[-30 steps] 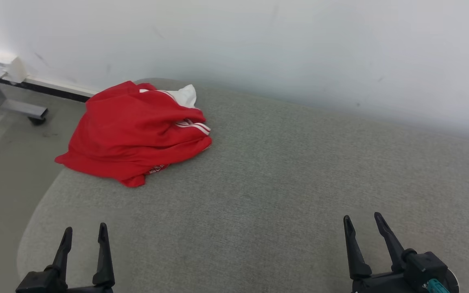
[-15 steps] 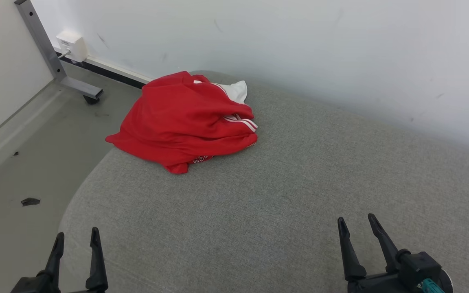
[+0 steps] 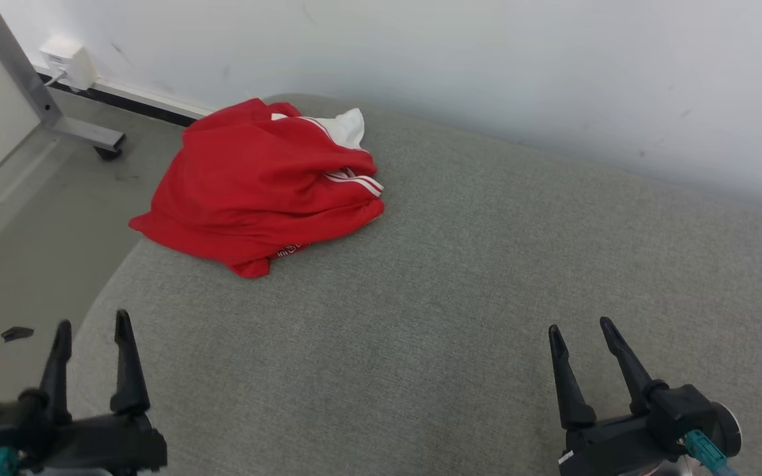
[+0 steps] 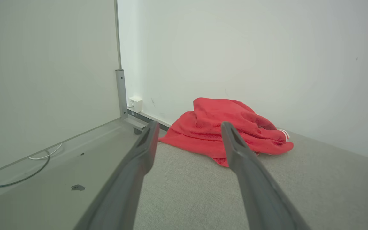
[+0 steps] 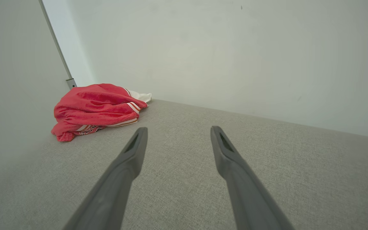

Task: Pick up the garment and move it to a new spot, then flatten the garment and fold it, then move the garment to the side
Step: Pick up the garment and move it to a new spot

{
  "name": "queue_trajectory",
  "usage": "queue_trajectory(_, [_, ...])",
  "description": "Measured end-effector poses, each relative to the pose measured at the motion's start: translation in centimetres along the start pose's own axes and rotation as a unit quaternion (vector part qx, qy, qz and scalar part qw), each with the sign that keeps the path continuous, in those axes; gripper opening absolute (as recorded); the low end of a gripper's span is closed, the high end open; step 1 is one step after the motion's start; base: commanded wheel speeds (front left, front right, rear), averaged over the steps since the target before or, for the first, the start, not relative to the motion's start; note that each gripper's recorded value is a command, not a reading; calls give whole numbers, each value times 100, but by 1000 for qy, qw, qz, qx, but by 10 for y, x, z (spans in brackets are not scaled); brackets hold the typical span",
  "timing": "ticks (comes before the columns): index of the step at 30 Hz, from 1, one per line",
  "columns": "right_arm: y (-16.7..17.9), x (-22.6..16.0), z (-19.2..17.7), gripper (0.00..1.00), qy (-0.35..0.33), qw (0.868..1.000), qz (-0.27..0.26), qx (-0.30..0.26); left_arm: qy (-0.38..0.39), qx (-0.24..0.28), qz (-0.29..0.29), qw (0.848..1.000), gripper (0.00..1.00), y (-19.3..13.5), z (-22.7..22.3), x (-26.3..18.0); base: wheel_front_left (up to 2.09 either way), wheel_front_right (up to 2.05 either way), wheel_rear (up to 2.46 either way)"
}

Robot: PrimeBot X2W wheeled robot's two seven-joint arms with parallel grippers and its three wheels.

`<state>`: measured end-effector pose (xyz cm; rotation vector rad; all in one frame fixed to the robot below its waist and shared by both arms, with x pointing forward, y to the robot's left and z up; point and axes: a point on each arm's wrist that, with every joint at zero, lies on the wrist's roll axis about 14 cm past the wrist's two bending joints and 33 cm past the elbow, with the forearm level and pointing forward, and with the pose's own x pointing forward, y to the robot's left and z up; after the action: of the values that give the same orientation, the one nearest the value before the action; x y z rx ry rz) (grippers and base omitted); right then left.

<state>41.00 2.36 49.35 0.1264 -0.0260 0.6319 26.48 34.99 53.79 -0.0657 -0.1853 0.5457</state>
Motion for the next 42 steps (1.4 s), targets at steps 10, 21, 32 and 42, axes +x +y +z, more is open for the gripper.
queue_trajectory(10, [-63,8,5,100,-15,997,-62,-32,-109,15,-61,992,100,-46,68,106,0,0,0])
queue_trajectory(21, [-159,-39,-12,100,8,979,-196,-56,-123,8,-138,983,100,-131,71,212,0,0,0])
queue_trajectory(32, [-194,-71,-30,100,40,965,-250,-70,60,20,-150,987,100,-156,-48,257,0,0,0])
queue_trajectory(42, [-201,-77,-32,100,45,962,-260,-72,282,71,-130,948,100,-124,-158,227,0,0,0])
